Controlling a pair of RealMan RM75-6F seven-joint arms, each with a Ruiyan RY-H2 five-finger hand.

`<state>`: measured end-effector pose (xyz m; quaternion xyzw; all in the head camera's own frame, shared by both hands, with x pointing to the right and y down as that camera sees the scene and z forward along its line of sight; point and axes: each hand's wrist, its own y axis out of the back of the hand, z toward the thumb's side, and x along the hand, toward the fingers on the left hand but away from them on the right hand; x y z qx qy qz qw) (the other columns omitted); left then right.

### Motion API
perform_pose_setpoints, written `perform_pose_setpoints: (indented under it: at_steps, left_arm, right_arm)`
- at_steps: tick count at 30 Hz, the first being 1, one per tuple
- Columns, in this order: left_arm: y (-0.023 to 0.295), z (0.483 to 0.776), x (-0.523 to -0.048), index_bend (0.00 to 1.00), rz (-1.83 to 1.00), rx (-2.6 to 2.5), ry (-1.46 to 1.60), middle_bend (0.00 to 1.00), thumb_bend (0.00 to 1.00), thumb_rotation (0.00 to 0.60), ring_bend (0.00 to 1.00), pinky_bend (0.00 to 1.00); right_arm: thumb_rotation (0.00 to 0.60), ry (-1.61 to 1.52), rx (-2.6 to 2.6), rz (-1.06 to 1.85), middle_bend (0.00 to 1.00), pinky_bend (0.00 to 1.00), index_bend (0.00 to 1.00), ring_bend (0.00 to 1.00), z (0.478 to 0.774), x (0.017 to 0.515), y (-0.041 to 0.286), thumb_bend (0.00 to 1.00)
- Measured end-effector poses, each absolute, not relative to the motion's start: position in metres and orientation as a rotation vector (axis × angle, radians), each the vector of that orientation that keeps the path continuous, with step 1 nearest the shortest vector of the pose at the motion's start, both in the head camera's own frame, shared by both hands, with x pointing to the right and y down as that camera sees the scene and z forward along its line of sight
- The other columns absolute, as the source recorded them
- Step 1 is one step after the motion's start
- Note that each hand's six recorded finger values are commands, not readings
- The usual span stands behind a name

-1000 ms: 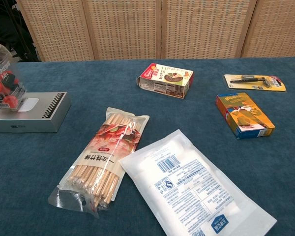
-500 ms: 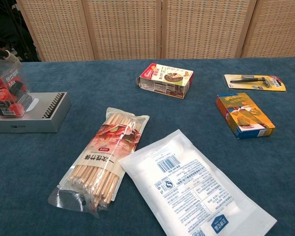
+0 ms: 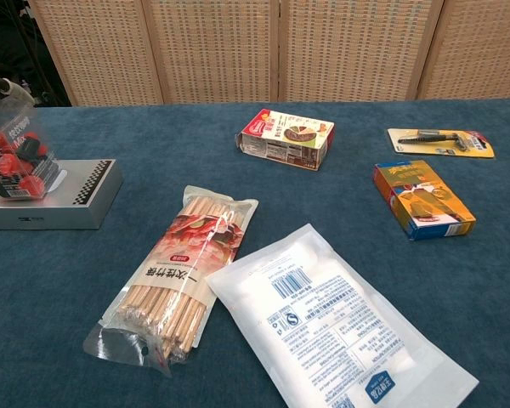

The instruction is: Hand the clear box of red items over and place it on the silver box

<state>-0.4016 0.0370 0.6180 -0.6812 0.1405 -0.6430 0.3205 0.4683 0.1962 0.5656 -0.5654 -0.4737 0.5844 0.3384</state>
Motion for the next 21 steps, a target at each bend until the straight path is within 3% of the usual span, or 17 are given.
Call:
perform_pose_setpoints:
  at_steps: [6, 13, 17, 21]
  left_arm:
    - [0.029, 0.594, -0.4, 0.0, -1.653, -1.835, 0.509, 0.0, 0.0, 0.6, 0.0, 0.0]
    - [0.015, 0.526, -0.407, 0.0, -1.49, -1.804, 0.758, 0.0, 0.0, 0.6, 0.0, 0.0]
    - [0.022, 0.502, -0.41, 0.0, -1.386, -1.744, 0.88, 0.0, 0.0, 0.6, 0.0, 0.0]
    - [0.051, 0.488, -0.418, 0.0, -1.303, -1.622, 0.97, 0.0, 0.0, 0.6, 0.0, 0.0]
  right_arm:
    - [0.6, -1.239, -1.474, 1.5, 0.0, 0.0, 0.0, 0.0, 0.561, 0.466, 0.197, 0.16]
    - [0.6, -1.229, -1.482, 1.466, 0.0, 0.0, 0.0, 0.0, 0.557, 0.459, 0.199, 0.16]
    - [0.6, -1.209, -1.481, 1.439, 0.0, 0.0, 0.0, 0.0, 0.553, 0.453, 0.201, 0.16]
    - [0.6, -1.188, -1.465, 1.418, 0.0, 0.0, 0.0, 0.0, 0.547, 0.448, 0.205, 0.16]
